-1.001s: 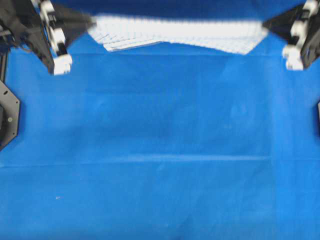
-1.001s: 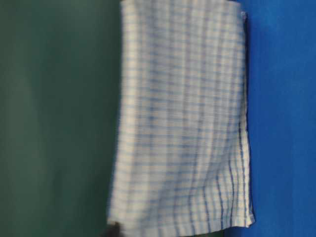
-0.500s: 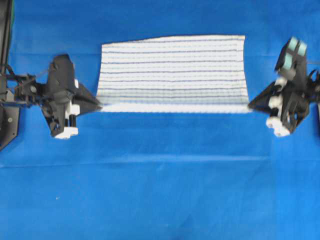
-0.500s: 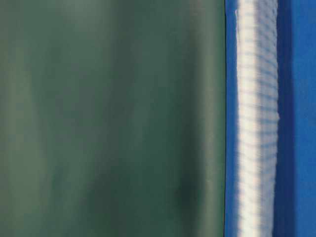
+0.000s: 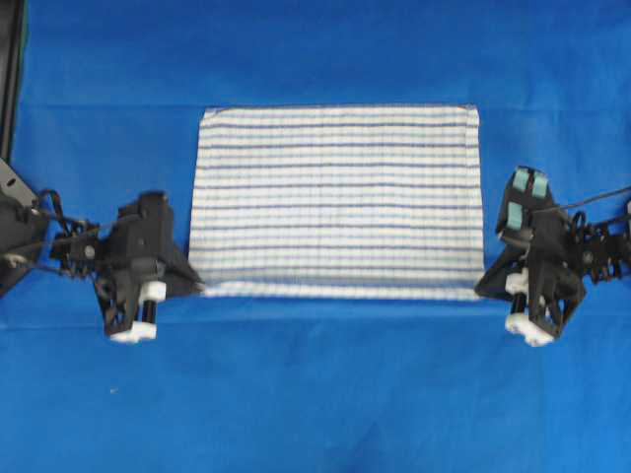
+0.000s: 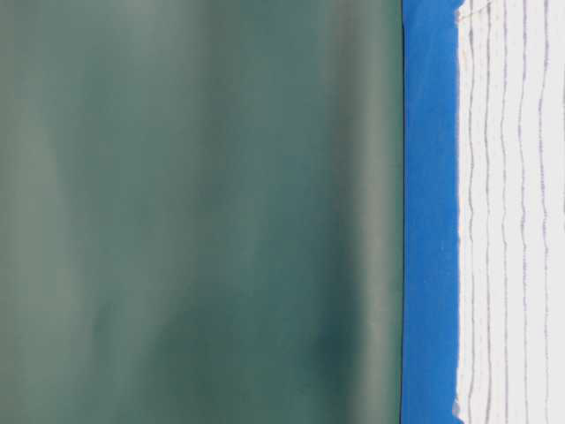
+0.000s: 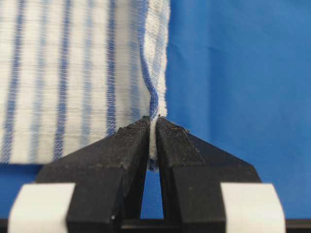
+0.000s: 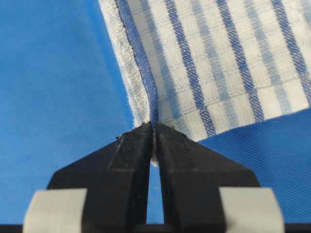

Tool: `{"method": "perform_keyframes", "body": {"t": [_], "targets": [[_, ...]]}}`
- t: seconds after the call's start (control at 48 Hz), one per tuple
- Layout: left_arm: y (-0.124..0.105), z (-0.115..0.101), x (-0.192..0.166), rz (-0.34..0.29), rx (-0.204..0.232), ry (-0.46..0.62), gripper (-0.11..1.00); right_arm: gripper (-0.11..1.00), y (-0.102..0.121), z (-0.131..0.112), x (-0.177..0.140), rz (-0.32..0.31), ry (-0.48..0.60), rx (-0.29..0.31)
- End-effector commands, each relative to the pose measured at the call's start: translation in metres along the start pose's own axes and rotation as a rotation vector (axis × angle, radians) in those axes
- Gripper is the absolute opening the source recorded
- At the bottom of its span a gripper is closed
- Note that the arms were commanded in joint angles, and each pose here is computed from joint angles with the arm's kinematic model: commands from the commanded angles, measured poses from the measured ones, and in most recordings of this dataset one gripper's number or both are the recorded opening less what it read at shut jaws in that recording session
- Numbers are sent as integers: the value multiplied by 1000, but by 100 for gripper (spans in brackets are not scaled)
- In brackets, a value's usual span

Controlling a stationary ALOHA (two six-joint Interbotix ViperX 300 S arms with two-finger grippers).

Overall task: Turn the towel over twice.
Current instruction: 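Swing the held edge toward the near side and lay towel flat, then open both grippers to release the towel's near corners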

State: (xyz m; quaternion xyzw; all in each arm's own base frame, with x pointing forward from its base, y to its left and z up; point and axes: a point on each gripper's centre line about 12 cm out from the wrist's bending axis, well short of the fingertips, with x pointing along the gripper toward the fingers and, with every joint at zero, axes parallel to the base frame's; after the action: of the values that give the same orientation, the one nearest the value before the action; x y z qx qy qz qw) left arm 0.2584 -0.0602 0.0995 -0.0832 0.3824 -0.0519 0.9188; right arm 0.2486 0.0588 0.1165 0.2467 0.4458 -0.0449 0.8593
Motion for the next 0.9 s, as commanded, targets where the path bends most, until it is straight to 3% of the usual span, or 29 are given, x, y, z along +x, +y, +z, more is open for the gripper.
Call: {"method": "perform_keyframes", "body": {"t": [0.0, 0.542, 0.605, 0.792, 0.834, 0.876], "targets": [[-9, 5, 2, -23, 16, -14, 3, 5, 11, 4, 1, 27, -11, -15], [-4, 8, 2, -10, 6, -20, 5, 6, 14, 7, 0, 30, -14, -28], [-5, 11, 0, -12, 6, -27, 14, 9, 16, 9, -1, 34, -20, -34], [-10, 27, -13, -22, 20, -55, 66, 63, 25, 23, -15, 60, -71, -115], [-11, 33, -19, -25, 27, -66, 77, 69, 27, 29, -21, 64, -92, -137], [-12, 40, -25, -26, 31, -82, 81, 68, 30, 34, -28, 73, -119, -163]]}}
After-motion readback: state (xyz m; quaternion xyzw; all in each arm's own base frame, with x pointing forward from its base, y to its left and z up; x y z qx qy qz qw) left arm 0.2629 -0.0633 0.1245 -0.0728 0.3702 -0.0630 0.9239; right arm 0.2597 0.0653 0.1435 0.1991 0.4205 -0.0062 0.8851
